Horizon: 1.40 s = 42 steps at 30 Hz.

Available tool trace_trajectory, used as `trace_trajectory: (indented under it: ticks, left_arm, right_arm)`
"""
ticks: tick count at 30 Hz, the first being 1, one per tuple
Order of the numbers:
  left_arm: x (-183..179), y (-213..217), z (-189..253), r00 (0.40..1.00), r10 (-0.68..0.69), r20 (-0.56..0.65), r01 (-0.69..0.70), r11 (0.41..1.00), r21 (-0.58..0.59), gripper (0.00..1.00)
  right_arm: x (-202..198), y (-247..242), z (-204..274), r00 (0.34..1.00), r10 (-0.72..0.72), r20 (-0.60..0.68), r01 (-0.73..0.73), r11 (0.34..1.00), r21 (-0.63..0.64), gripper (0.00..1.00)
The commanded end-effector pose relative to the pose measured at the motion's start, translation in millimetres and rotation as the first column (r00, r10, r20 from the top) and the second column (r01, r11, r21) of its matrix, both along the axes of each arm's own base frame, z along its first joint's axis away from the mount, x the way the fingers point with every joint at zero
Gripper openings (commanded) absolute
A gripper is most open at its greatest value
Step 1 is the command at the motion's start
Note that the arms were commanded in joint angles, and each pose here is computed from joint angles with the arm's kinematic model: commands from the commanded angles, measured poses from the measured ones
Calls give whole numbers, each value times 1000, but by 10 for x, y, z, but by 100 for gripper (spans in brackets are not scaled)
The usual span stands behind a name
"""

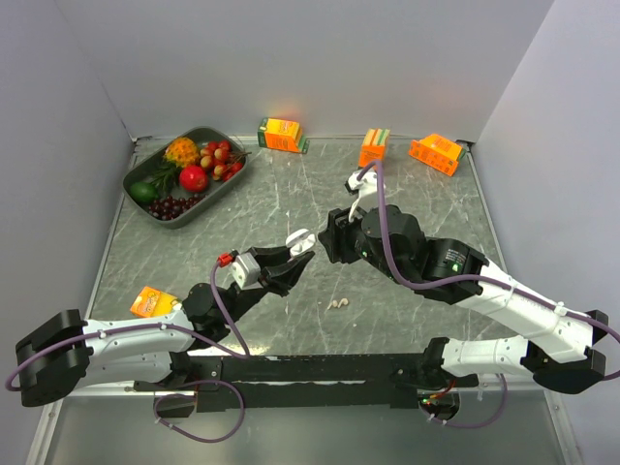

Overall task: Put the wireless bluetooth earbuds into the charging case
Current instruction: Adjust the earbud with the charging case.

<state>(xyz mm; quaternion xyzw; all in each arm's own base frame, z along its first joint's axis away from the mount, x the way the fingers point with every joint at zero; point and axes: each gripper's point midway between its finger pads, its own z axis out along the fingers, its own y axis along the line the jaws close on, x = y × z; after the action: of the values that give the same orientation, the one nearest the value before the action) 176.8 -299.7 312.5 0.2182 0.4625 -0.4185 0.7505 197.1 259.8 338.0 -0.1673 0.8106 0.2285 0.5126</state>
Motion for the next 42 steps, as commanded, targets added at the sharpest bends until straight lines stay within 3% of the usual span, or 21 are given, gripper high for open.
trace_trajectory:
  ticks: [1,6,32,37,39,40,41,42]
  left_arm:
    - [5,103,280,1000,19,19,-18,996,-92,1]
    - [11,102,269,1000,22,15,-20,996,-89,1]
    - [1,82,264,1000,12,12,-11,996,-87,1]
    - [37,96,244,1000,31,2,-31,996,-80,1]
    - [66,113,220,999,47,-11,-48,996,-80,1]
    - [74,113,217,999,49,-16,-51,995,-81,1]
    - [82,115,210,998,53,-19,-55,995,-79,1]
    - [80,112,213,998,51,-20,-53,995,-80,1]
  right_arm:
    - [-43,-62,141,1000,-7,13,6,999,36,53]
    - [-56,-83,145,1000,-5,15,5,999,41,59]
    - [-105,158,187,998,63,15,-64,997,44,61]
    - [-165,147,361,995,88,51,-92,991,95,61]
    - [-248,112,496,990,120,70,-128,982,139,63]
    - [-270,103,540,988,130,78,-141,979,148,70]
    - [-293,87,610,986,141,86,-153,975,159,87]
    - [-333,108,618,982,168,82,-179,971,159,92]
